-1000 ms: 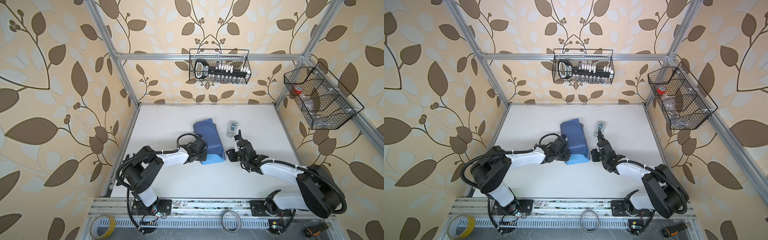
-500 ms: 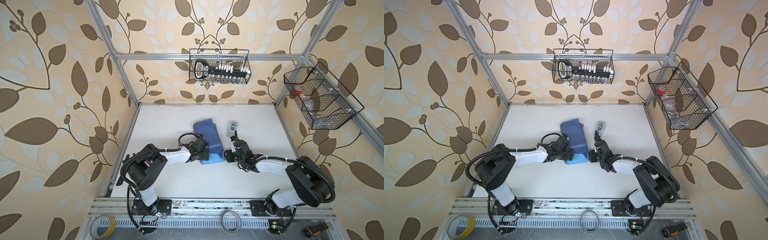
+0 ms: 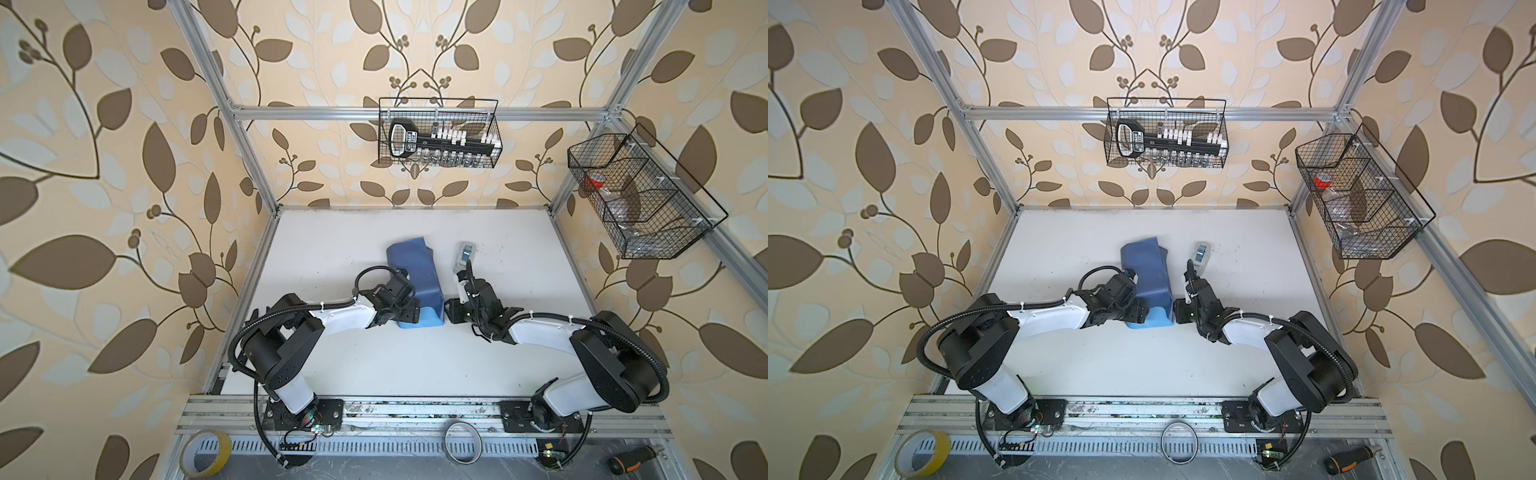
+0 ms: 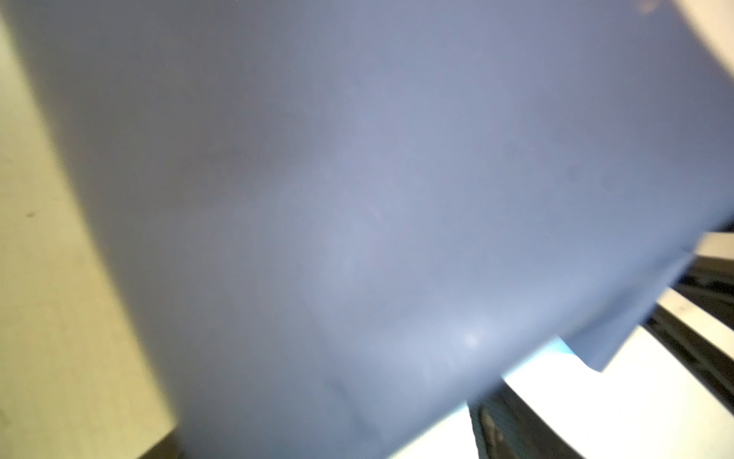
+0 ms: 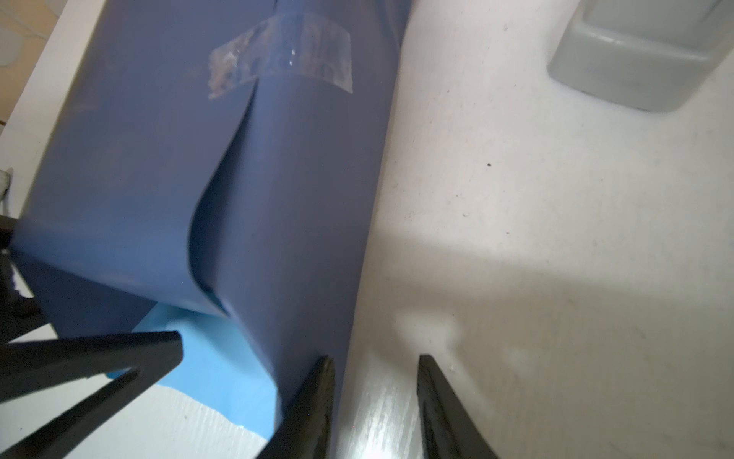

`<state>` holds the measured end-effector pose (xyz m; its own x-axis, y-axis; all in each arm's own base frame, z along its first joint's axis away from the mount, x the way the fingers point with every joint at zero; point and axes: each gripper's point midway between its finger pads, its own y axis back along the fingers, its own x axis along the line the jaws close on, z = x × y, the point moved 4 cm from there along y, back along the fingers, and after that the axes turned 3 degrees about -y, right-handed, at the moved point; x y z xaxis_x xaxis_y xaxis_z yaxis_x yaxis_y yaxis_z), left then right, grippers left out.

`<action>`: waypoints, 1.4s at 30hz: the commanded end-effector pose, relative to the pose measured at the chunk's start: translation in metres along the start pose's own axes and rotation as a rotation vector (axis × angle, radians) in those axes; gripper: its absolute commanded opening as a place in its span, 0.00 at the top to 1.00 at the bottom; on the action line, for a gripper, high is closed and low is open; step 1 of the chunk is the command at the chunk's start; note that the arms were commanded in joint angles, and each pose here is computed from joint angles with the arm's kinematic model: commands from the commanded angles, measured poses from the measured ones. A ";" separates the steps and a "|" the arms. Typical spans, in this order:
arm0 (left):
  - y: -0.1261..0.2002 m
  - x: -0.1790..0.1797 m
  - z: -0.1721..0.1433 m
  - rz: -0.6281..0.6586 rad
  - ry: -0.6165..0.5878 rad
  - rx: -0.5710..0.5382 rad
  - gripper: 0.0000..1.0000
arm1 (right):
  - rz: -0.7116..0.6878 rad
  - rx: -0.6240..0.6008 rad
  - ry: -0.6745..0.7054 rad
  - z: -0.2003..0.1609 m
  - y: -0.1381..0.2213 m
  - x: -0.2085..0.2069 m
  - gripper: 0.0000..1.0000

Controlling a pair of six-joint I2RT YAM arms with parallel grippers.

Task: Wrap a gift box in wrapping paper
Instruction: Fold the third fold of the wrapping paper on the gift box.

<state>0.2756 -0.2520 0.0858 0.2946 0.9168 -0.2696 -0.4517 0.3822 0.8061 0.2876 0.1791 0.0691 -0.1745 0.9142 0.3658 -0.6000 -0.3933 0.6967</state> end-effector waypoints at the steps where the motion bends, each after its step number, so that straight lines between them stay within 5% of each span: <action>1: 0.021 0.003 0.014 0.021 -0.044 -0.064 0.17 | 0.014 -0.013 0.001 0.008 -0.002 0.006 0.63; 11: 0.076 -0.001 0.039 0.029 -0.179 -0.182 0.26 | 0.012 -0.004 0.005 0.007 -0.002 0.005 0.63; 22: 0.087 -0.033 0.069 -0.025 -0.948 -0.301 0.15 | 0.033 0.025 -0.014 0.002 -0.008 0.000 0.63; 28: 0.054 -0.033 0.080 -0.023 -1.209 -0.199 0.14 | 0.047 0.022 -0.019 0.002 -0.009 0.000 0.63; 42: 0.008 -0.033 0.082 -0.067 -1.346 -0.079 0.15 | 0.044 0.012 -0.019 0.004 -0.004 0.000 0.63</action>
<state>0.3249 -0.2824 0.1359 0.8978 0.1645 0.4086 -0.4377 0.4379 0.7853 0.2901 0.1784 0.0605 -0.1737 0.9019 0.3954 -0.5710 -0.4194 0.7057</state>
